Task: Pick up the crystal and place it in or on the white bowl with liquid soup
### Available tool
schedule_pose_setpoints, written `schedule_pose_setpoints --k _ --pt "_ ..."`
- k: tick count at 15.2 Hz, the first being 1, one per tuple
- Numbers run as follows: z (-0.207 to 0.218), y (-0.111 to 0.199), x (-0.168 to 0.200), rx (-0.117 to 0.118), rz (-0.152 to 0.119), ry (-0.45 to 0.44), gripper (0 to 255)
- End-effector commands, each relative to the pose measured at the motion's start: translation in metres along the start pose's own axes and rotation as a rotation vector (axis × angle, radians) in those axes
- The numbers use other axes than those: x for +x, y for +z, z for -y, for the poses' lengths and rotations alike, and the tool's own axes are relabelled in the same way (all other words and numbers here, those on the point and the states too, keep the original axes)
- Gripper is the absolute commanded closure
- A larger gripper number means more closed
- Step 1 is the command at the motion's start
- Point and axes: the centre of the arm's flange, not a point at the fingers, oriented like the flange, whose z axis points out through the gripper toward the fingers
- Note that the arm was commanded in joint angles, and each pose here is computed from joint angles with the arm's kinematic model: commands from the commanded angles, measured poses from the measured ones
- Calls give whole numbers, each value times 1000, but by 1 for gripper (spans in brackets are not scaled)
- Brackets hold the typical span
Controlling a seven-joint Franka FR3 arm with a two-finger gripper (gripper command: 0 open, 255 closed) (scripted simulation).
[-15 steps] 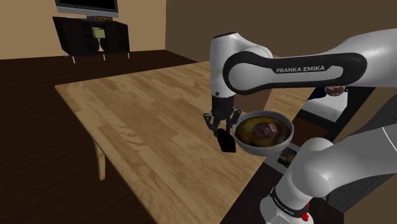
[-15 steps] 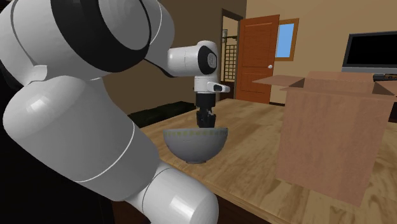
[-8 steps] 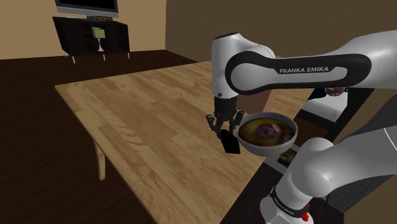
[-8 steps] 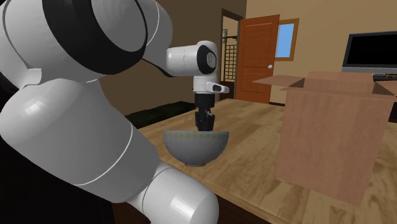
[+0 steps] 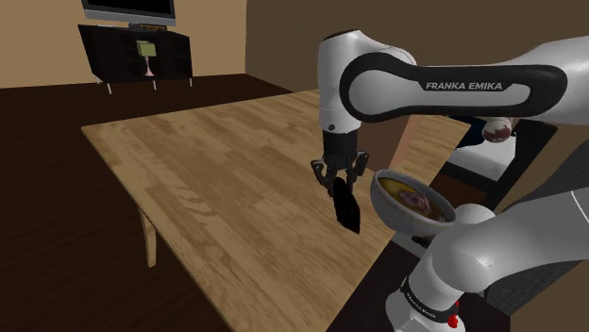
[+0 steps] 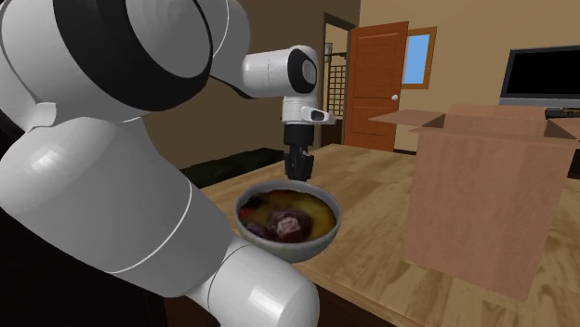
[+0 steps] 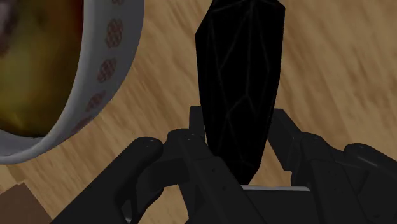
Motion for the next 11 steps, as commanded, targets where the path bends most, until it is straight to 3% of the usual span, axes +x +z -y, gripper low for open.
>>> schedule_pose_setpoints --k 1,11 --pt "-3 -11 -2 0 0 0 255" --pt "-14 -62 -8 0 0 0 255"
